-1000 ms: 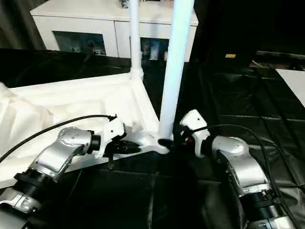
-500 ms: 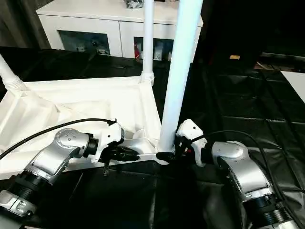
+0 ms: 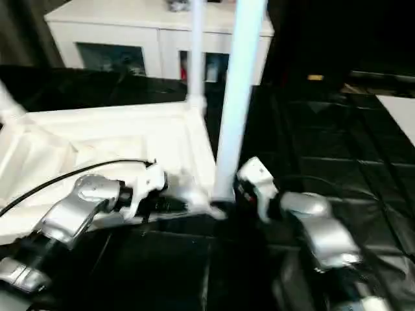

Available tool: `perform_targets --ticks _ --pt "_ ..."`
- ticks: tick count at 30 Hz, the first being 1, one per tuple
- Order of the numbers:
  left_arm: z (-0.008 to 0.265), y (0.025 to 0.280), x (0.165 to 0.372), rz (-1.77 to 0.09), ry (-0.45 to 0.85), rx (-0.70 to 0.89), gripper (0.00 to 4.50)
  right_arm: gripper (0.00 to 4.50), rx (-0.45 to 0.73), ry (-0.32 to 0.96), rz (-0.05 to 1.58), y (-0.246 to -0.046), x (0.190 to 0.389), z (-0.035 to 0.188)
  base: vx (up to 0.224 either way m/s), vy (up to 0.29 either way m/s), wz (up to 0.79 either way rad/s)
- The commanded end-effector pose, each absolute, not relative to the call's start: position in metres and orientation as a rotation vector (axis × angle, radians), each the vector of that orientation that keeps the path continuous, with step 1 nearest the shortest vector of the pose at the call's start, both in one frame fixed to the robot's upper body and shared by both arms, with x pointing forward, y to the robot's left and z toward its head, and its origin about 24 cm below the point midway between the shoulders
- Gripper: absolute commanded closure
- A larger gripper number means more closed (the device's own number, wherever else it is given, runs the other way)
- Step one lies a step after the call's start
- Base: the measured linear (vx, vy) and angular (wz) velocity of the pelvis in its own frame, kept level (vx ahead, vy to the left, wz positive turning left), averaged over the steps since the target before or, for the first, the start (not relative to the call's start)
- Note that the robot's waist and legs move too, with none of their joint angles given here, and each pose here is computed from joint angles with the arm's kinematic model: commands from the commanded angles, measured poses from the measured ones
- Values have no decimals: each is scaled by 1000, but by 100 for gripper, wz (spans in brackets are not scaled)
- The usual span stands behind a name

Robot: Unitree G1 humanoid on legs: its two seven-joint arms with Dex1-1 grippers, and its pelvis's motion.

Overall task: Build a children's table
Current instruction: Rotate leg to tighten

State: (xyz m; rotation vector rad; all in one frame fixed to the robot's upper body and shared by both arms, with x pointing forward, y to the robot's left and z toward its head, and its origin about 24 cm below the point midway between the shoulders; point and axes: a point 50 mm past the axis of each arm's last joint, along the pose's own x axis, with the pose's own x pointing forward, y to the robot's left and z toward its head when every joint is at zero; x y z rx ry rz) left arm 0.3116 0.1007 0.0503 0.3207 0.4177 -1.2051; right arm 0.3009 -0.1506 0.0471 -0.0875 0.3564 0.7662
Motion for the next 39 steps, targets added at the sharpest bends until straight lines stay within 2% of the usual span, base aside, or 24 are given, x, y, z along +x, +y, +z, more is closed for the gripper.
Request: perform_targets --ticks 1,2,3,4,7,9,11,13,15,20,22,23,25,27,28,29,30,33,39 --pt "54 84 324 -1080 404 280 450 183 -25 395 470 -153 317 37 0 0 0" --pt "53 79 327 -1027 414 256 450 183 9 409 389 -149 322 34 0 0 0" --pt "53 79 328 -1024 415 254 450 183 10 410 385 -149 322 34 0 0 0" --pt "52 65 333 -950 424 229 450 183 19 433 240 -137 329 27 0 0 0" --pt "52 47 335 -915 423 217 450 183 -8 432 155 -119 333 23 0 0 0" --pt "52 37 335 -912 414 237 450 183 -16 420 168 -101 334 23 0 0 0" --pt "54 33 335 -918 383 245 450 183 71 360 292 -78 335 33 0 0 0" --pt "54 33 335 -924 373 254 450 127 70 314 340 -73 335 40 0 0 0" --pt "57 38 337 -926 337 274 450 111 45 257 384 -73 334 48 0 0 0" --pt "60 48 338 -941 312 293 450 65 -18 219 421 -87 334 56 0 0 0" --pt "61 57 339 -943 309 310 450 53 -74 208 515 -103 330 63 0 0 0" --pt "61 57 339 -943 309 310 450 42 -74 208 515 -103 330 63 0 0 0" --pt "62 67 338 -961 299 331 450 27 -140 229 630 -128 323 69 0 0 0" --pt "63 72 334 -1021 296 346 450 27 -232 257 730 -145 314 71 0 0 0" --pt "63 73 334 -1029 297 347 450 27 -240 261 740 -147 313 71 0 0 0" --pt "62 76 326 -1143 292 361 450 27 -278 299 848 -160 301 73 0 0 0" --pt "62 78 321 -1206 288 370 450 27 -282 319 903 -165 295 74 0 0 0" --pt "63 83 305 -1404 292 389 450 27 -286 368 1005 -175 281 74 0 0 0" --pt "63 94 293 -1516 363 384 450 27 -272 433 1090 -178 268 70 0 0 0"
